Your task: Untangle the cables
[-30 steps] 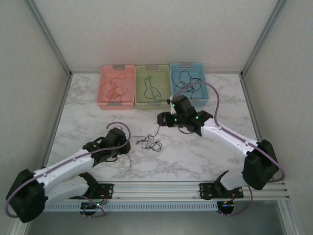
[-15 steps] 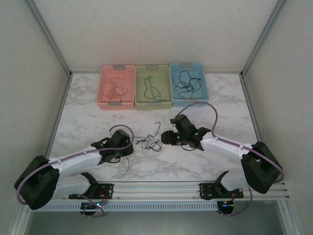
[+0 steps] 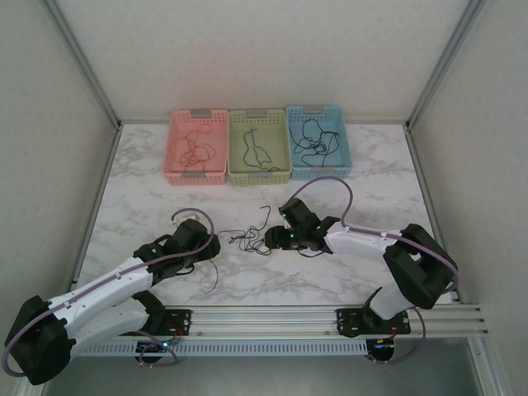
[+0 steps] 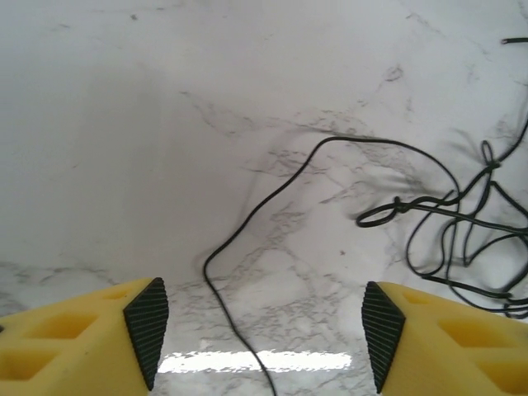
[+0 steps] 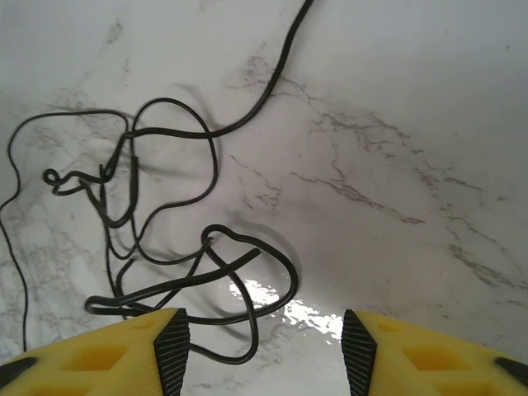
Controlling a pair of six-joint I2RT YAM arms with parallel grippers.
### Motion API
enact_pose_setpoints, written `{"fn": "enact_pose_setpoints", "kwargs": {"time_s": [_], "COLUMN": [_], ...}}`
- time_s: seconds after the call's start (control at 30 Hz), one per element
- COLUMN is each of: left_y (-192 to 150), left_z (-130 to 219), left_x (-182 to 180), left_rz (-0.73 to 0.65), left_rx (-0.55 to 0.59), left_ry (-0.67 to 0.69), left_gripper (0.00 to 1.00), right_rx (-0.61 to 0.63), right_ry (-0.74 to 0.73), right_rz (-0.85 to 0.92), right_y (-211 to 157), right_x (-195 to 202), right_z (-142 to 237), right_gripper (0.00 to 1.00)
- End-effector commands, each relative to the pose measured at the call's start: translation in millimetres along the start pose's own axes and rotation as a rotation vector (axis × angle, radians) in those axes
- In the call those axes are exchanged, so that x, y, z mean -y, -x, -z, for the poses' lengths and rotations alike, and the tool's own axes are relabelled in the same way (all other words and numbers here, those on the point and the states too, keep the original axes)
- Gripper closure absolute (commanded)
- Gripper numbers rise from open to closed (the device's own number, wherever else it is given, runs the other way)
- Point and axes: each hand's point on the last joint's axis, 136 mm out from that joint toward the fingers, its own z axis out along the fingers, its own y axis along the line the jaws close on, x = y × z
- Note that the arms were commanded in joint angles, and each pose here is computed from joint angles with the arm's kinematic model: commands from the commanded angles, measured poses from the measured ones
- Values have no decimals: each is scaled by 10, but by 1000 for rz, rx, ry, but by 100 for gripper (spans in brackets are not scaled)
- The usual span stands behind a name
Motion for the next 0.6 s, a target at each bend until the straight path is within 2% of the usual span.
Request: {"fn": "enact_pose_setpoints", "kwargs": {"time_s": [0.0,0.23,0.37,0.5,0.57], "left_y": [-73,-229,-292,-351,-382], "left_z": [-32,-187,-269,-377,-434], "left_x": [-195,-195,-176,-147,-137], "left_rz": [10,16,14,7,0], "left_rx": [-20,-82,-110,-136,-154], "left_ry": [85,86,82,80,85], "left_gripper": [32,29,30,32,37], "right_rx": [7,10,5,23,33], "right_ry": [13,1,17,24,29], "right_rz": [-1,-11,-13,-9,-5], "right_y": [55,67,71,120,151], "right_x": [-99,-68,-103,-145,-171], "right_z": [-55,-110,-117,-70,-36], "right_gripper": [47,52,60,65,67]}}
